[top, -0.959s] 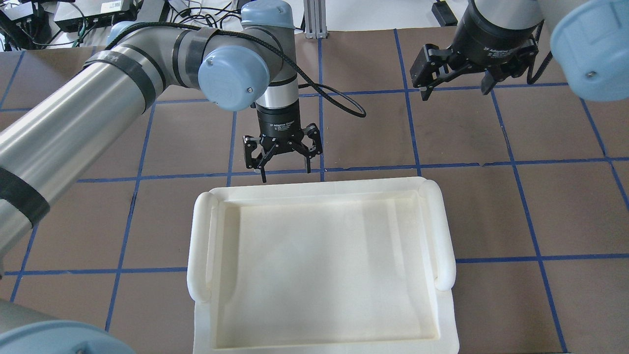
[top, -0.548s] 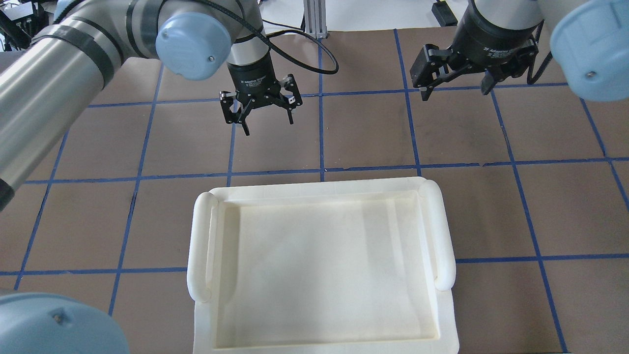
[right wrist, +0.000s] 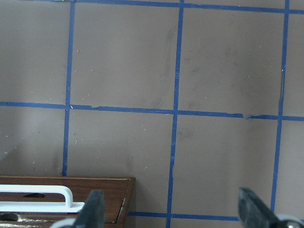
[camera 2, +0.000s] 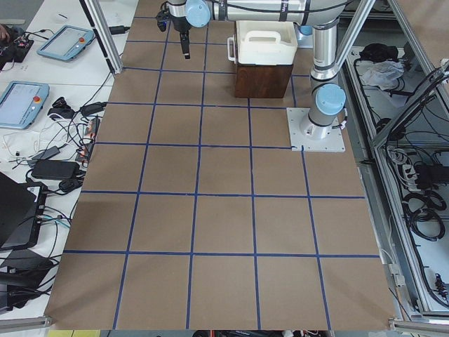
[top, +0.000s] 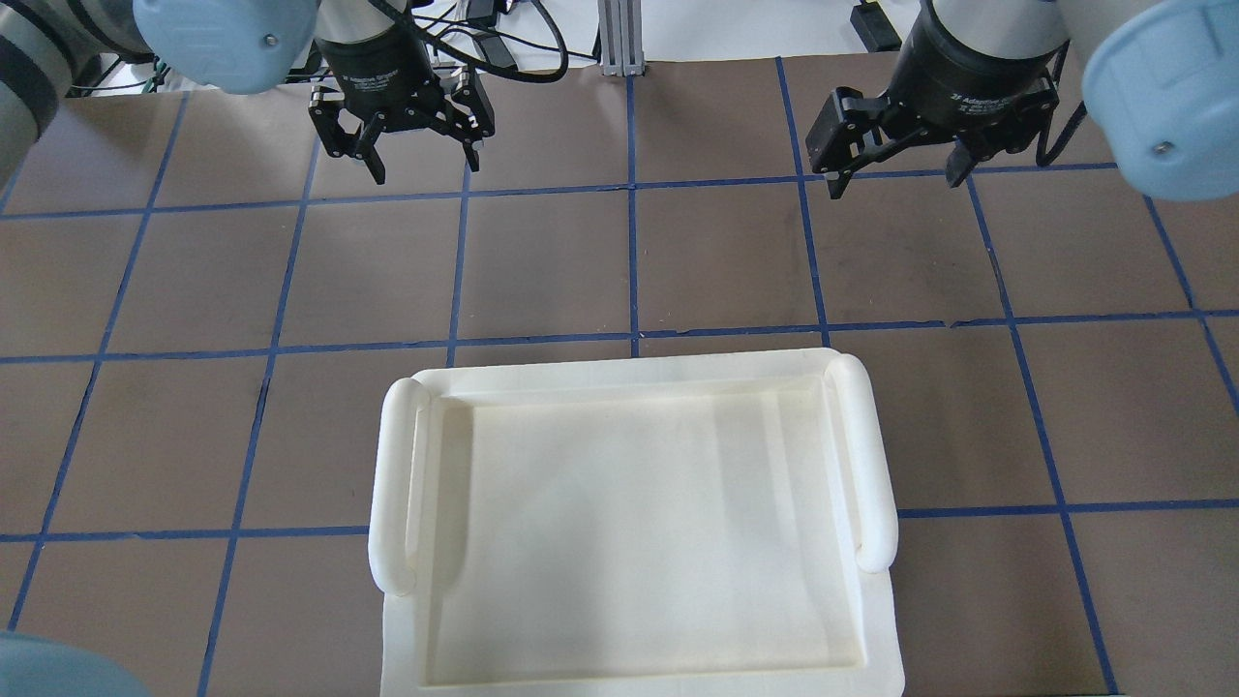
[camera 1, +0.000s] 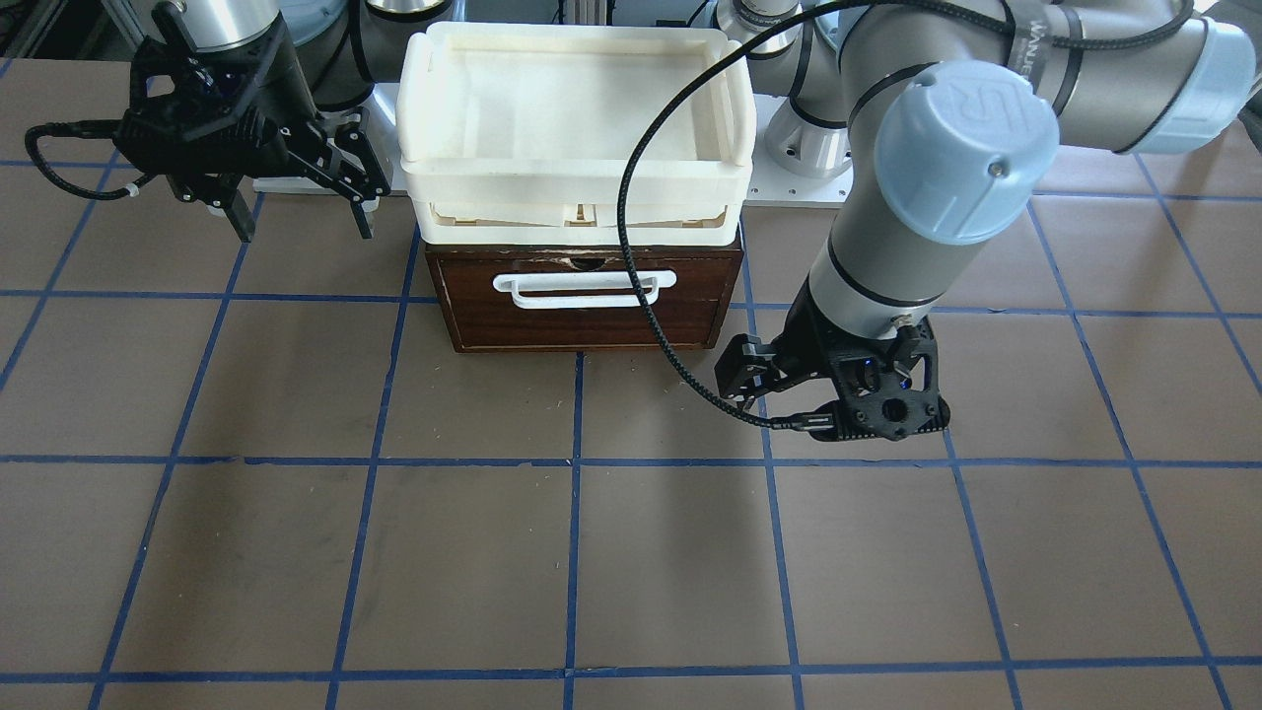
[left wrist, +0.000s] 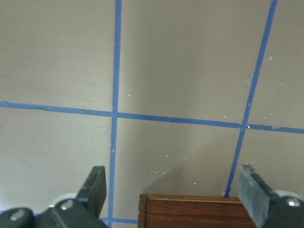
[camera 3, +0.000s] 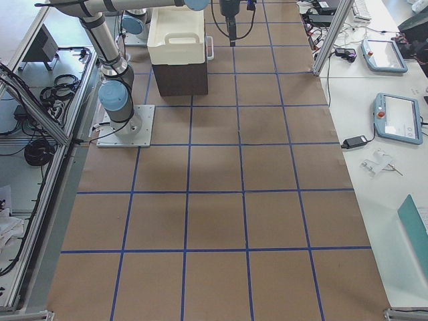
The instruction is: Put scissors in drawer and close it
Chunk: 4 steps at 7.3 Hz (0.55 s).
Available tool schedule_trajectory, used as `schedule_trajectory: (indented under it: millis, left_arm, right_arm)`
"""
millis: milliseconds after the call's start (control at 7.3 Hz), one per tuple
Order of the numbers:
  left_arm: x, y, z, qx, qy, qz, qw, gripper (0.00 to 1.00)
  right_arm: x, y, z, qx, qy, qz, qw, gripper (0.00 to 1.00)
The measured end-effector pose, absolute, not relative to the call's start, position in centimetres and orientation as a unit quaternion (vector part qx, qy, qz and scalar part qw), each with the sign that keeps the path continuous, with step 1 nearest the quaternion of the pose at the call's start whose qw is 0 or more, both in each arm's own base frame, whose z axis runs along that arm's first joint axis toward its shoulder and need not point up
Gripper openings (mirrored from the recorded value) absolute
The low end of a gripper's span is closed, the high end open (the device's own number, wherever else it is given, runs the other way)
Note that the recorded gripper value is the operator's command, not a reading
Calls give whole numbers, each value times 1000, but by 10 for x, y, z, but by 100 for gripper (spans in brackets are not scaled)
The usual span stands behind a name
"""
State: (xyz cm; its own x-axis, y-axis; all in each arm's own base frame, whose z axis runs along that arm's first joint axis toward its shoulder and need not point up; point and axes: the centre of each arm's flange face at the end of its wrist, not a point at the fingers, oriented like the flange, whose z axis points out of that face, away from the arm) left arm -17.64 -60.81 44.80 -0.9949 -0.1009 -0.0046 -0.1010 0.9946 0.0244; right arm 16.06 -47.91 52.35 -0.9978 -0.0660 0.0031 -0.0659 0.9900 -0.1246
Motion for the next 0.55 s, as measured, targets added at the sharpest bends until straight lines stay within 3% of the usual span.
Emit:
schedule_trajectory:
  millis: [548]
  left_arm:
    - [-142,-586,479,38,999,-15,6,100]
  right_arm:
    - [161,-479,524,-33,997,-63,-1,100]
